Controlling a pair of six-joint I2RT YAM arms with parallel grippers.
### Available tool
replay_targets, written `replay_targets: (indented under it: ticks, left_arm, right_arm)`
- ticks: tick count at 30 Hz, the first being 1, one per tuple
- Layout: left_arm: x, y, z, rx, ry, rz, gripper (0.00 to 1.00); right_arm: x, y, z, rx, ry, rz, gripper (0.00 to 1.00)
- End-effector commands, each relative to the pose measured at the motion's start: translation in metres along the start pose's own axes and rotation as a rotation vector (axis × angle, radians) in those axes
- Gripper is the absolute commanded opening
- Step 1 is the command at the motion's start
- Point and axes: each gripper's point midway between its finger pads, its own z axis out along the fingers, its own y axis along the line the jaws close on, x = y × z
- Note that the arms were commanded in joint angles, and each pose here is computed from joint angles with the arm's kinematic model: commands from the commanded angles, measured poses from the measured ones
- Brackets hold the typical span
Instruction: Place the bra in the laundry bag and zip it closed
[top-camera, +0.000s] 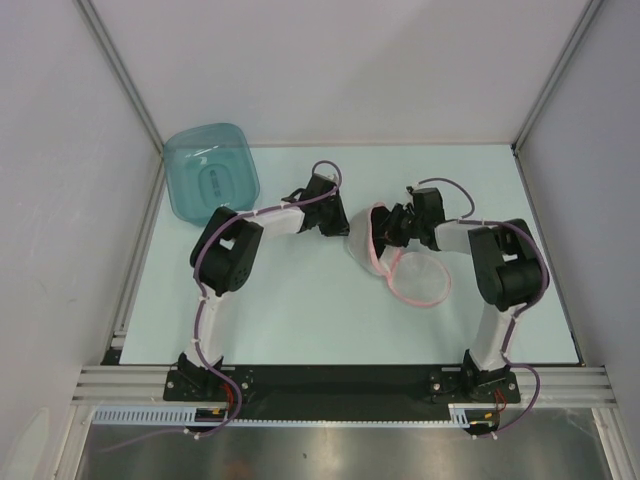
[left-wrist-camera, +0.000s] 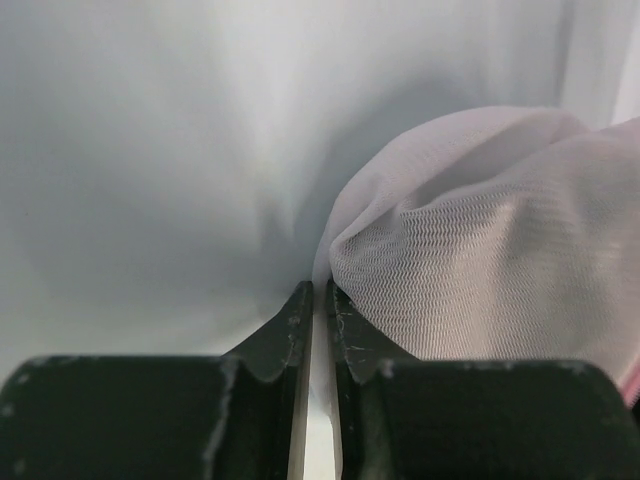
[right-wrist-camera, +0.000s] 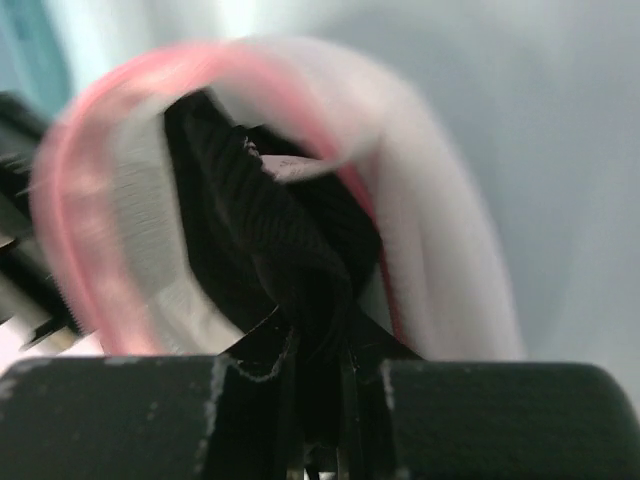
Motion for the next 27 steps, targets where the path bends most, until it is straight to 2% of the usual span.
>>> replay_targets:
  ticks: [1, 2, 4, 5, 7, 12, 13, 16, 20, 21, 22, 25, 27]
  left_arm:
    - [0.015, -0.014, 0.0, 0.049, 0.032, 0.003, 0.14]
    - [0.014, -0.012, -0.001, 0.042, 0.029, 0.007, 0.14]
    - [0.006, -0.015, -0.012, 0.033, 0.001, 0.032, 0.15]
    - [0.002, -0.016, -0.016, 0.031, -0.012, 0.041, 0.16]
    - [-0.008, -0.022, -0.029, 0.028, -0.047, 0.07, 0.17]
    - [-0.029, -0.037, -0.06, 0.023, -0.127, 0.122, 0.19]
    - [-0.035, -0.042, -0.069, 0.026, -0.151, 0.132, 0.2]
    - [-0.04, -0.048, -0.082, 0.028, -0.17, 0.148, 0.2]
    - [-0.041, -0.06, -0.097, 0.034, -0.197, 0.178, 0.2]
    - [-0.04, -0.063, -0.1, 0.036, -0.2, 0.19, 0.2]
    - [-0.035, -0.071, -0.102, 0.049, -0.197, 0.206, 0.2]
    - [-0.034, -0.097, -0.114, 0.101, -0.221, 0.269, 0.2]
    - [-0.019, -0.123, -0.112, 0.166, -0.201, 0.338, 0.2]
  right_arm:
    - [-0.006, -0.001, 0.021, -0.022, 0.0, 0.049, 0.02]
    - [-0.006, -0.004, 0.019, -0.002, -0.005, 0.012, 0.14]
    - [-0.004, -0.017, 0.011, 0.091, -0.007, -0.015, 0.26]
    - [-0.009, -0.014, 0.004, 0.104, -0.021, -0.07, 0.38]
    - [-0.003, -0.023, -0.007, 0.175, 0.007, -0.084, 0.45]
    - [-0.004, -0.013, -0.042, 0.242, 0.022, -0.128, 0.65]
    - [-0.006, -0.013, -0.048, 0.276, 0.006, -0.137, 0.74]
    - [-0.008, -0.013, -0.071, 0.338, -0.009, -0.147, 0.85]
    - [-0.008, -0.012, -0.103, 0.408, -0.026, -0.161, 0.92]
    - [-0.013, -0.01, -0.115, 0.428, -0.065, -0.167, 0.94]
    - [-0.014, -0.012, -0.121, 0.449, -0.082, -0.152, 1.0]
    - [-0.01, -0.027, -0.146, 0.508, -0.136, -0.079, 1.0]
    - [-0.011, -0.046, -0.16, 0.561, -0.201, 0.047, 1.0]
